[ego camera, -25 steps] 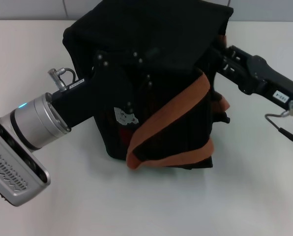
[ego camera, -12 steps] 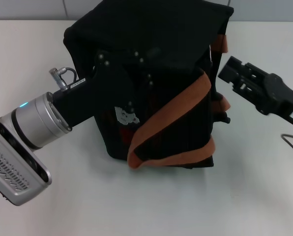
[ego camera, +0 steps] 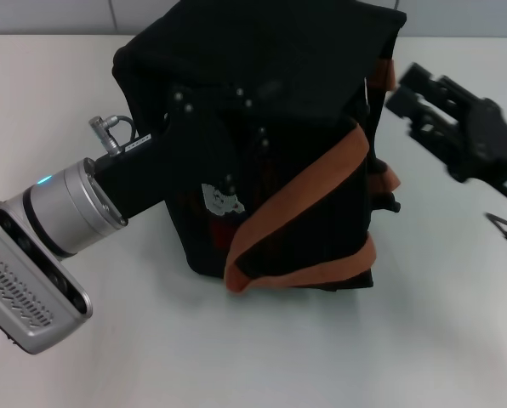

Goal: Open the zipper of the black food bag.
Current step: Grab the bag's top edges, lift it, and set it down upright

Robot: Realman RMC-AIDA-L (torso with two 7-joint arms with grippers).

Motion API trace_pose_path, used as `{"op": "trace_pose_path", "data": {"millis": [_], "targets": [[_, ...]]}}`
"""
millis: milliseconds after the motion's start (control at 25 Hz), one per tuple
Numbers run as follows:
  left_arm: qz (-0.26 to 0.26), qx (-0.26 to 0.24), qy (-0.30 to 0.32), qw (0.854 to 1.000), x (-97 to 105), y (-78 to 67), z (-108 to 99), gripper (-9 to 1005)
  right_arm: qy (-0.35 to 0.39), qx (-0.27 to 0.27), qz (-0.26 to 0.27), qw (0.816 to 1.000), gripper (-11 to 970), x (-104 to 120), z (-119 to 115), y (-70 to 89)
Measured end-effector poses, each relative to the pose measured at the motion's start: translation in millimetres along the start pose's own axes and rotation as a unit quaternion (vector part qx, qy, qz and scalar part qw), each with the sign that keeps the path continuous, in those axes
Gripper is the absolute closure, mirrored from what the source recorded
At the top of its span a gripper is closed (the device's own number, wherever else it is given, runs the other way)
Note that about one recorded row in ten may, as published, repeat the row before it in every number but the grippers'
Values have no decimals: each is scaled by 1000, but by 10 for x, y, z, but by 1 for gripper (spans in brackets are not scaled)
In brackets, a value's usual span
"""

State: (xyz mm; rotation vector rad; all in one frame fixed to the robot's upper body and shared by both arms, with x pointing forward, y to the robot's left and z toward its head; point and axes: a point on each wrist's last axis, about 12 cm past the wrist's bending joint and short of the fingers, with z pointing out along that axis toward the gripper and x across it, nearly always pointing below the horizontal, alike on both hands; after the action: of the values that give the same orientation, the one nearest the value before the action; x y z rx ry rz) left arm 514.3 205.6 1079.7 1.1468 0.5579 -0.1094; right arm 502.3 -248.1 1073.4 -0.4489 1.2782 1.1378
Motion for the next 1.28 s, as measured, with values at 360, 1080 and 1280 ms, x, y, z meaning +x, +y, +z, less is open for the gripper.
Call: {"op": "trace_pose_path", "data": {"millis": [360, 1080, 1280], "targets": [[1, -1, -1, 1000, 4, 7, 12, 898, 29, 50, -18, 998, 450, 165, 126, -87], [-1, -1, 0, 1000, 9, 11, 19, 898, -12, 74, -36, 997, 452, 131, -356, 77], [-1, -1, 0, 1000, 7, 7, 19, 898, -19, 50, -40, 998, 451, 44, -221, 24]]}}
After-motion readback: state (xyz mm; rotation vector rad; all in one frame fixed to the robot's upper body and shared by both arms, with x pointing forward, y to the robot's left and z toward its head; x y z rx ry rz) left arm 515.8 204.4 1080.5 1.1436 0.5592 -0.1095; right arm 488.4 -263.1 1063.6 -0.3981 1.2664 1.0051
